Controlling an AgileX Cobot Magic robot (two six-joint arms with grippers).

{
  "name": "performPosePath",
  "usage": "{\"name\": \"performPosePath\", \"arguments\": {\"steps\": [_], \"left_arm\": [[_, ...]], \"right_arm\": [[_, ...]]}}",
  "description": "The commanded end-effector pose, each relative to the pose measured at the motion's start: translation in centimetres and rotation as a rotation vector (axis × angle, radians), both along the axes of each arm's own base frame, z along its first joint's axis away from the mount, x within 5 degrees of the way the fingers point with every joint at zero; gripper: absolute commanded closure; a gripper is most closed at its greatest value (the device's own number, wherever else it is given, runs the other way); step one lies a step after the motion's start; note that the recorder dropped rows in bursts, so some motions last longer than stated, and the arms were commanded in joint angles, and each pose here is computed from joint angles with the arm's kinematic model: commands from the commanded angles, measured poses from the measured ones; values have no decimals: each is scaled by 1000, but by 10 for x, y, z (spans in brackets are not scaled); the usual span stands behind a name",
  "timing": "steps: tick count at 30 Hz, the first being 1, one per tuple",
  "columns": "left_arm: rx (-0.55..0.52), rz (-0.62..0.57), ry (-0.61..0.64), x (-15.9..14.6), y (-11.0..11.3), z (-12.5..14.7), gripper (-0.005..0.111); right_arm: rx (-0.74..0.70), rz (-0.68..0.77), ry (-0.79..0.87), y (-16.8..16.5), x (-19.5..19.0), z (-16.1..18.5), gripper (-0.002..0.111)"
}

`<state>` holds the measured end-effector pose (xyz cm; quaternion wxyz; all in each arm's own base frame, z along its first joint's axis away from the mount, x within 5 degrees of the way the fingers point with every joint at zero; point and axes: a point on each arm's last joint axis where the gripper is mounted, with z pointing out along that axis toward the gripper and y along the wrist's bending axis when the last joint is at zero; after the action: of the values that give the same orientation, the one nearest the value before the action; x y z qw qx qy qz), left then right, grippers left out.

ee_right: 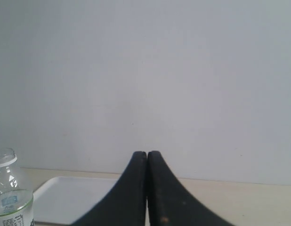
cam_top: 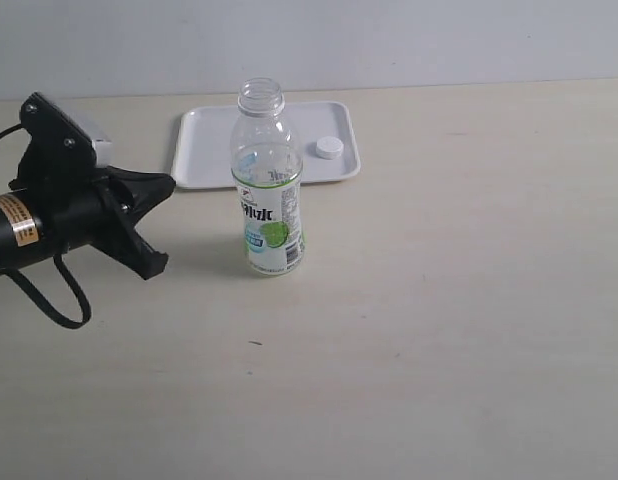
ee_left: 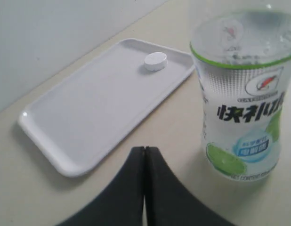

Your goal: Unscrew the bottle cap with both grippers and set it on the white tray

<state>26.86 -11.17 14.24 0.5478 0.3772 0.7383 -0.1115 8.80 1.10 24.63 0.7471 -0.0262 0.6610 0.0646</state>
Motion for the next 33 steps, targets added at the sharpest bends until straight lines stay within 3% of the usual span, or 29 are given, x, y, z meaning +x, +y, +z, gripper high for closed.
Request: {"name": "performPosePath", "arguments": {"steps": [1,3,5,8,10,12,15,17,24,33], "left_arm": [[97,-48,-87,-1,2,3,107],[106,-33,-90,-2,3,9,107],[69,52,28,-6,9,18,107],[-16,360,310,-25,32,41,107],[-44,514,372,-41,47,61,107],[-61,587,335,-60,59,88,107],[-227,701,250,-100,77,129,107],[-329,714,157,-132,88,146,107],[-452,688,-15,-188,105,143,107],[-456,742,-59,-201,114,127,107]], "right_arm": [[0,-1,-8,0,-1,-1,108],[0,-1,-8,0,-1,-1,108],[0,-1,-8,0,-1,-1,108],[0,-1,-8,0,-1,-1,108],[0,-1,-10,0,-1,0,108],[-1,-1,-8,0,-1,-1,108],[-1,-1,-8,0,-1,-1,108],[-1,-1,-8,0,-1,-1,108],[-1,-1,-8,0,-1,-1,108],[-1,-1,-8,0,-1,-1,108]]}}
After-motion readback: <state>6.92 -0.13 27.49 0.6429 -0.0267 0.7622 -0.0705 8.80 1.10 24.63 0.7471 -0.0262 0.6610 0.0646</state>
